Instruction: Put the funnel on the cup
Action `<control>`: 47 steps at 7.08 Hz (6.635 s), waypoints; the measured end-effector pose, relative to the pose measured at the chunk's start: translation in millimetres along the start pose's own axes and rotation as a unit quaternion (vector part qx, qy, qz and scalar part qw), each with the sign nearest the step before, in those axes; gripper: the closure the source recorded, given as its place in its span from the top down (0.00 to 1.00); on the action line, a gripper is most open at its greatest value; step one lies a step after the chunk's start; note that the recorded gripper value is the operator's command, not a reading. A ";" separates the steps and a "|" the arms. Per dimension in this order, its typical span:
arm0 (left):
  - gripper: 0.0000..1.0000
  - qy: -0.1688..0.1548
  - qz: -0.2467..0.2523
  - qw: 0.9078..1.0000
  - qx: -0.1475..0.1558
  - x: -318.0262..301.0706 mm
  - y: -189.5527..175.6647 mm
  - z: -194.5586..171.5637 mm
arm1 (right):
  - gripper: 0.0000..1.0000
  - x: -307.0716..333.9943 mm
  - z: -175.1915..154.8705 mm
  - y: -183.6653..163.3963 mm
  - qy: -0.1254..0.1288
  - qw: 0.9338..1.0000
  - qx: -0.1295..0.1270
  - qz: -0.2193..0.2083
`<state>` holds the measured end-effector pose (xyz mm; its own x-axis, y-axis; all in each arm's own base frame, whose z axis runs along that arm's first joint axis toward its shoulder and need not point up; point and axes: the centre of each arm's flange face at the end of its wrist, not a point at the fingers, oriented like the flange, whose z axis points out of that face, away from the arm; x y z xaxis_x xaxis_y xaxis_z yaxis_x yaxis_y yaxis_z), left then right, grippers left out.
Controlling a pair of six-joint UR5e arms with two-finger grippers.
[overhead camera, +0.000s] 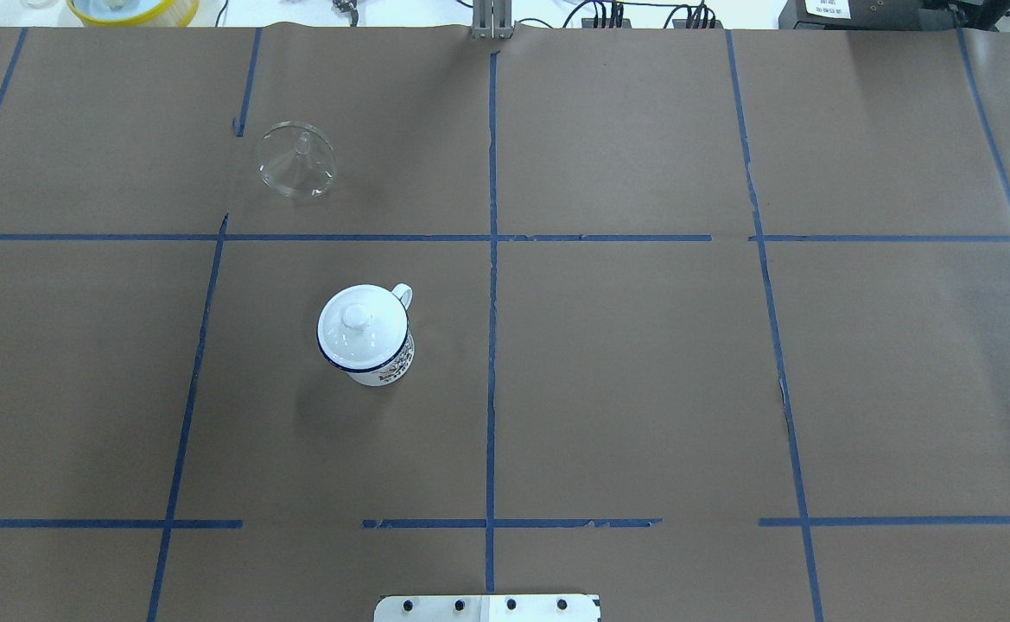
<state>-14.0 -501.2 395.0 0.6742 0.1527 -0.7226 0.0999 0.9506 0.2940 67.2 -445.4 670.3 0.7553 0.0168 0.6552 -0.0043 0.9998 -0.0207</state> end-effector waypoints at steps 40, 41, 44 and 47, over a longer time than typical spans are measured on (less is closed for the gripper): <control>0.00 0.003 -0.017 0.998 -0.068 301.5 74.7 168.3 | 1.00 0.3 0.3 0.1 0.000 1.000 0.000 0.000; 0.00 0.006 -0.022 0.997 -0.072 294.8 79.5 194.1 | 1.00 0.2 0.2 0.1 0.000 1.000 0.000 0.000; 0.00 -0.005 -0.018 0.995 -0.100 305.7 85.2 252.8 | 1.00 0.1 0.1 0.0 0.000 1.000 0.000 0.000; 0.02 -0.014 0.001 0.994 -0.111 305.6 83.4 273.2 | 1.00 0.0 0.0 0.0 0.000 1.000 0.000 0.000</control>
<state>400.3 -449.2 369.7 0.6943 0.1497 -0.7039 -0.0628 0.9870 0.1479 67.1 -445.4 670.3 0.7553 0.0168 0.6552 -0.0043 0.9998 -0.0206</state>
